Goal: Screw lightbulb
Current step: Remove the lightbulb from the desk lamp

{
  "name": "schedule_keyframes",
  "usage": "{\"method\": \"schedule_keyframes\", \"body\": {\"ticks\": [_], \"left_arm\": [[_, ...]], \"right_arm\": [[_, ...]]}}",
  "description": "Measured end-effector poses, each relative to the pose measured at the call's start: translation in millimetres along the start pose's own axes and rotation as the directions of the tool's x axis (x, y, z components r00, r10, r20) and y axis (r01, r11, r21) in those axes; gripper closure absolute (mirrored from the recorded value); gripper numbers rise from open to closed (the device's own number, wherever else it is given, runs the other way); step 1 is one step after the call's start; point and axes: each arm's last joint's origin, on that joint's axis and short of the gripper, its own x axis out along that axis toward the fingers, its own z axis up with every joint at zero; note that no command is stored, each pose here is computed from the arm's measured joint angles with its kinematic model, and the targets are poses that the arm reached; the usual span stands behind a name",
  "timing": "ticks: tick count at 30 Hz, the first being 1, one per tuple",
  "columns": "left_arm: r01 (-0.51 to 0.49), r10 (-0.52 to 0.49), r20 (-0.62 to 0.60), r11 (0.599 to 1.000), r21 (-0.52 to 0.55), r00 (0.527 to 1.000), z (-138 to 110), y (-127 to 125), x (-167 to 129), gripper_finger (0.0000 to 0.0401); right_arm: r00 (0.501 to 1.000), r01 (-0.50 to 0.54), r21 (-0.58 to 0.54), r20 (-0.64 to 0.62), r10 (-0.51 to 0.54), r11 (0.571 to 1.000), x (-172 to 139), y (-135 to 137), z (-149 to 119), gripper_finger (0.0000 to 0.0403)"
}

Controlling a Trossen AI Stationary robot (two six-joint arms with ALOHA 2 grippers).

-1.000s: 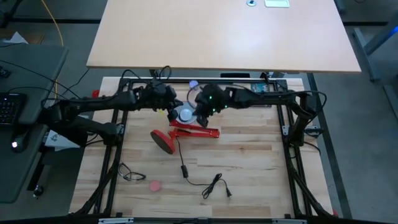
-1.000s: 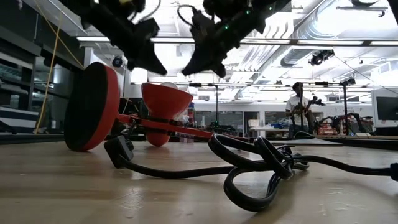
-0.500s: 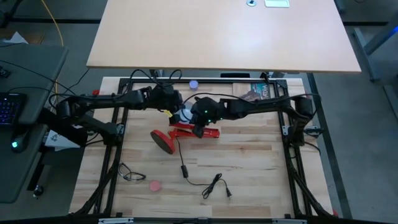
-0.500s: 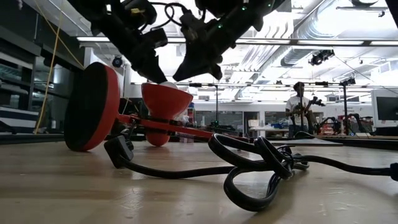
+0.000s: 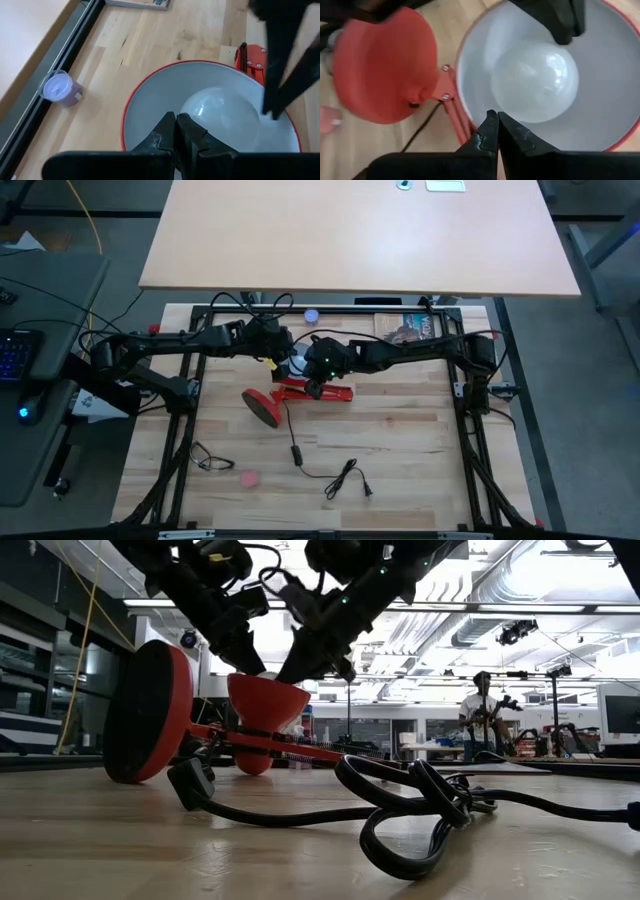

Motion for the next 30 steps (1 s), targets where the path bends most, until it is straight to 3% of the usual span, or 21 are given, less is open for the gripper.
{"method": "schedule_keyframes", "body": {"ticks": [7,16,21,27,30], "left_arm": [[0.011,-0.011,-0.023,1.0,0.016,1.0,-1,-10,-1,0.0401],[0.006,-0.008,-0.026,0.996,-0.088,1.0,-1,-16,-10,0.0401],[0.079,-0.076,0.027,0.987,-0.142,0.997,4,-20,-24,0.0401],[0.12,-0.104,0.107,0.98,-0.161,0.989,10,-31,-45,0.0401],[0.036,-0.003,0.188,0.984,-0.173,0.982,15,-29,-64,0.0401]], "right_arm": [[0.998,0.058,-0.02,-0.001,-0.058,0.998,1,-10,1,0.0403],[0.993,0.116,-0.007,-0.003,-0.116,0.993,-1,-36,7,0.0403],[0.967,0.237,0.005,0.095,-0.236,0.971,-5,-58,19,0.0403],[0.945,0.256,0.062,0.193,-0.263,0.965,-22,-83,37,0.0403],[0.952,0.22,0.058,0.206,-0.227,0.974,-39,-92,45,0.0403]]}}
